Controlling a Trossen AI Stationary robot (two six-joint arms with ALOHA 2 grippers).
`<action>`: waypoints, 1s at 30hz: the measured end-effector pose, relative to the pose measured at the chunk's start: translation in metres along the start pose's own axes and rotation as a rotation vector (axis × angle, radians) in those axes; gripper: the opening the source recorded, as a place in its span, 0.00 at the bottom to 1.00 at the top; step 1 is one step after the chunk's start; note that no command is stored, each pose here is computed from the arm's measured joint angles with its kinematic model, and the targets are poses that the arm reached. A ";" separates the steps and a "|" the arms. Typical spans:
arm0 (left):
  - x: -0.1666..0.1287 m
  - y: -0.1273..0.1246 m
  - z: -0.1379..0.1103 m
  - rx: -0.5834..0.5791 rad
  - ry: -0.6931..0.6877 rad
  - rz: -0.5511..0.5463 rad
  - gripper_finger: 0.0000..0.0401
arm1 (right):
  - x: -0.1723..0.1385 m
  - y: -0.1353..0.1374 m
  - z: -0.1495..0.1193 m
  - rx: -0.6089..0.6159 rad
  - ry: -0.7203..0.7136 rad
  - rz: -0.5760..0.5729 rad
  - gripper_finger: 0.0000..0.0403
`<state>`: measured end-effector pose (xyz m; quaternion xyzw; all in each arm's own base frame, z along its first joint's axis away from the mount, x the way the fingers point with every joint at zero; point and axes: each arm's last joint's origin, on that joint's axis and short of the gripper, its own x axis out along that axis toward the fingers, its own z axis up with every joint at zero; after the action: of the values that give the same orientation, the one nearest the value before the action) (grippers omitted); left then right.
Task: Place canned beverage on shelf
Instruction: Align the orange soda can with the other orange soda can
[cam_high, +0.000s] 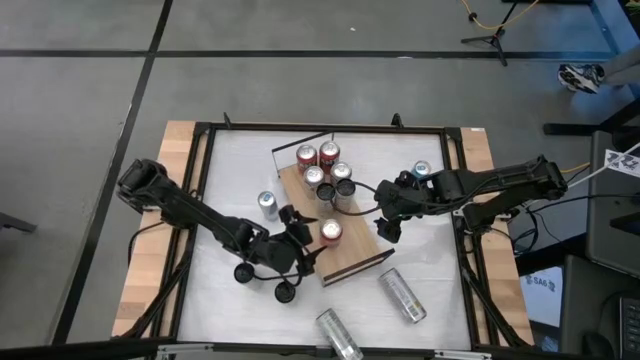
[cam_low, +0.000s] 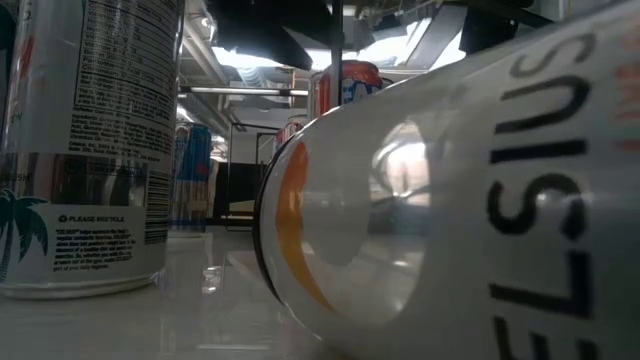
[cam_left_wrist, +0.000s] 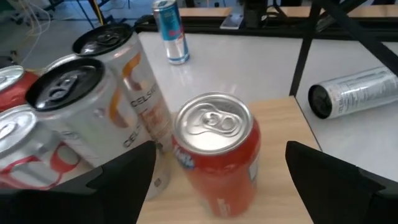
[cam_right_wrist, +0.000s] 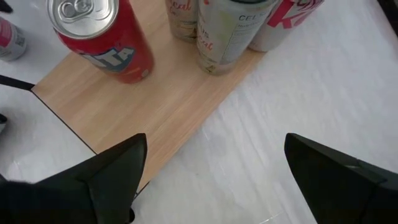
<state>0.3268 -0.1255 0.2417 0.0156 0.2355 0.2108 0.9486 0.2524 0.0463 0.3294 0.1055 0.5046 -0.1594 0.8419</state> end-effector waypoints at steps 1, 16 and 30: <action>-0.001 0.002 0.001 0.003 0.006 -0.001 0.88 | 0.000 0.000 0.000 0.000 0.000 0.000 0.93; -0.036 0.058 -0.058 -0.200 -0.193 -0.250 0.88 | 0.000 0.000 0.000 -0.001 -0.005 0.002 0.93; -0.030 0.082 -0.087 -0.301 -0.394 -0.396 0.88 | 0.000 0.001 0.003 0.006 -0.043 -0.007 0.93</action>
<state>0.2314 -0.0687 0.1884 -0.1307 0.0116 0.0476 0.9902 0.2554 0.0461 0.3309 0.1030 0.4864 -0.1660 0.8516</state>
